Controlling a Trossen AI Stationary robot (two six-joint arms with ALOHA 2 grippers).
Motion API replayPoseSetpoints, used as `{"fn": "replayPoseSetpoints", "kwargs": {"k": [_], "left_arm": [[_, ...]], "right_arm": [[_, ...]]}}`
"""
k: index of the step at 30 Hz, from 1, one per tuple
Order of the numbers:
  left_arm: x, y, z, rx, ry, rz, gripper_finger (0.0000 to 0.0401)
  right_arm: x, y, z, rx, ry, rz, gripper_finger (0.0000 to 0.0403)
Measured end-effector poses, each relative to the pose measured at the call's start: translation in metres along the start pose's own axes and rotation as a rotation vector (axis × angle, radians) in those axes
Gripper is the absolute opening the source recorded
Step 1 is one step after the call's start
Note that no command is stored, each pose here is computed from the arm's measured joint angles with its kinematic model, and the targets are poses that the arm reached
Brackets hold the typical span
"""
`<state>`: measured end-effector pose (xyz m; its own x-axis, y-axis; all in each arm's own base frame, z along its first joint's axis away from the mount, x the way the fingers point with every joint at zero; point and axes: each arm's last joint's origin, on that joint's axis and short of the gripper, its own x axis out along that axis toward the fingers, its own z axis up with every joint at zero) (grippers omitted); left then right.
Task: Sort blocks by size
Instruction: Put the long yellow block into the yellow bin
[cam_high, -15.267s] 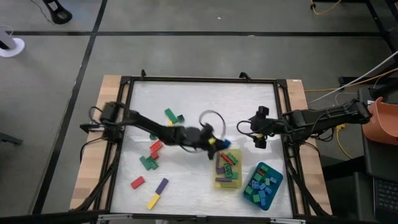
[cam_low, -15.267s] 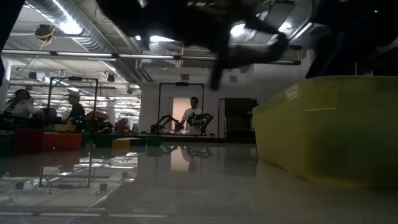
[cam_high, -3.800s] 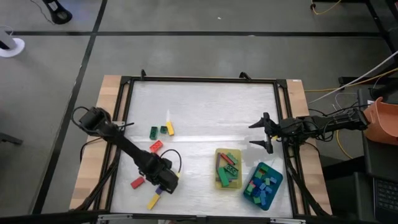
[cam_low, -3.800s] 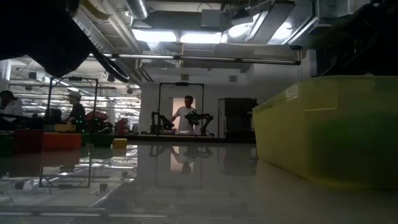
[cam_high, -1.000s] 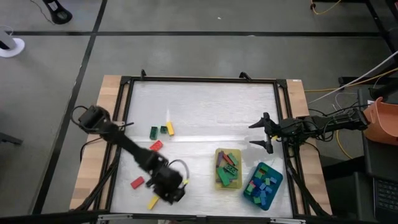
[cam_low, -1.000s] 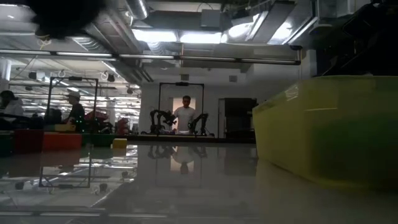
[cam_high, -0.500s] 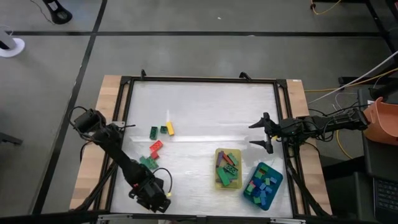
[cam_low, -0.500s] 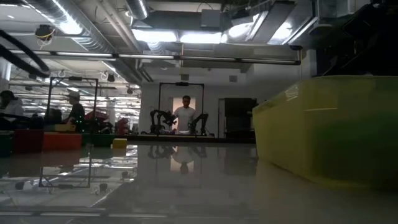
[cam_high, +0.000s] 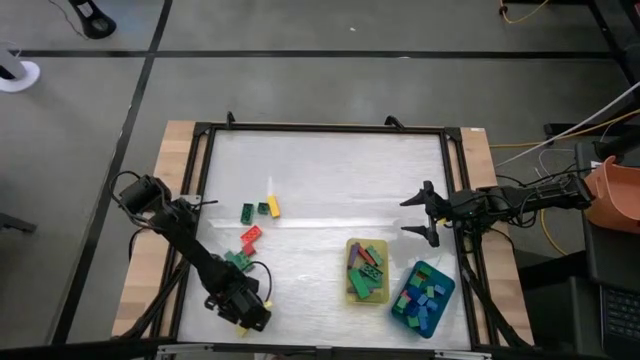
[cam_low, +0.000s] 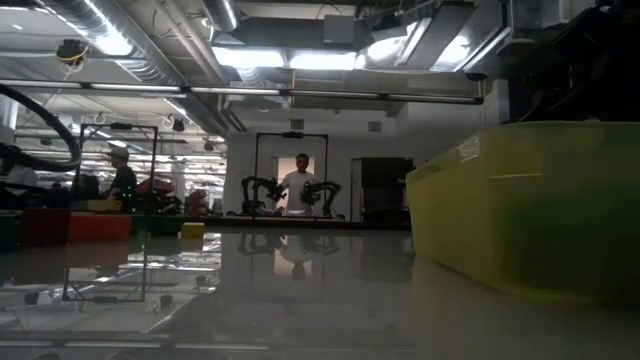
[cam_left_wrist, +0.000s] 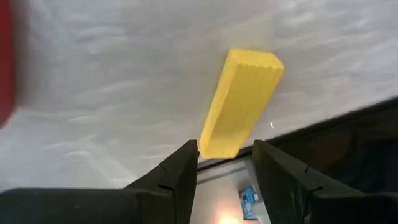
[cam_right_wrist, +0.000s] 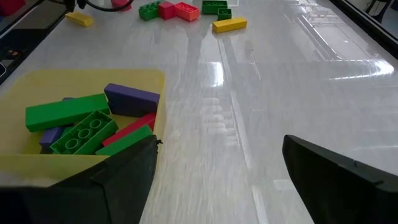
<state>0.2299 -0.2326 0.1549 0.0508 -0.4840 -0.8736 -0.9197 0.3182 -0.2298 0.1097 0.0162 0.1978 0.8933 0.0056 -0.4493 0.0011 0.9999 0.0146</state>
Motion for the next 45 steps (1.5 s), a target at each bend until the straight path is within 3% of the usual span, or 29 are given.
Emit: {"fn": "replayPoseSetpoints", "kwargs": {"k": [14, 37, 45], "left_arm": [[-0.0003, -0.0017, 0.0034, 0.079, -0.120, -0.051, 0.0141], [-0.0006, -0.0019, 0.0054, 0.130, -0.185, -0.066, 0.0141], [-0.0007, -0.0022, 0.0059, 0.202, -0.236, -0.077, 0.0141]], "right_arm": [[0.0001, 0.0000, -0.0001, 0.000, 0.000, 0.000, 0.0344], [0.0001, 0.0000, -0.0001, 0.000, 0.000, 0.000, 0.0344], [0.0001, 0.0000, -0.0002, 0.000, 0.001, 0.000, 0.0344]]}}
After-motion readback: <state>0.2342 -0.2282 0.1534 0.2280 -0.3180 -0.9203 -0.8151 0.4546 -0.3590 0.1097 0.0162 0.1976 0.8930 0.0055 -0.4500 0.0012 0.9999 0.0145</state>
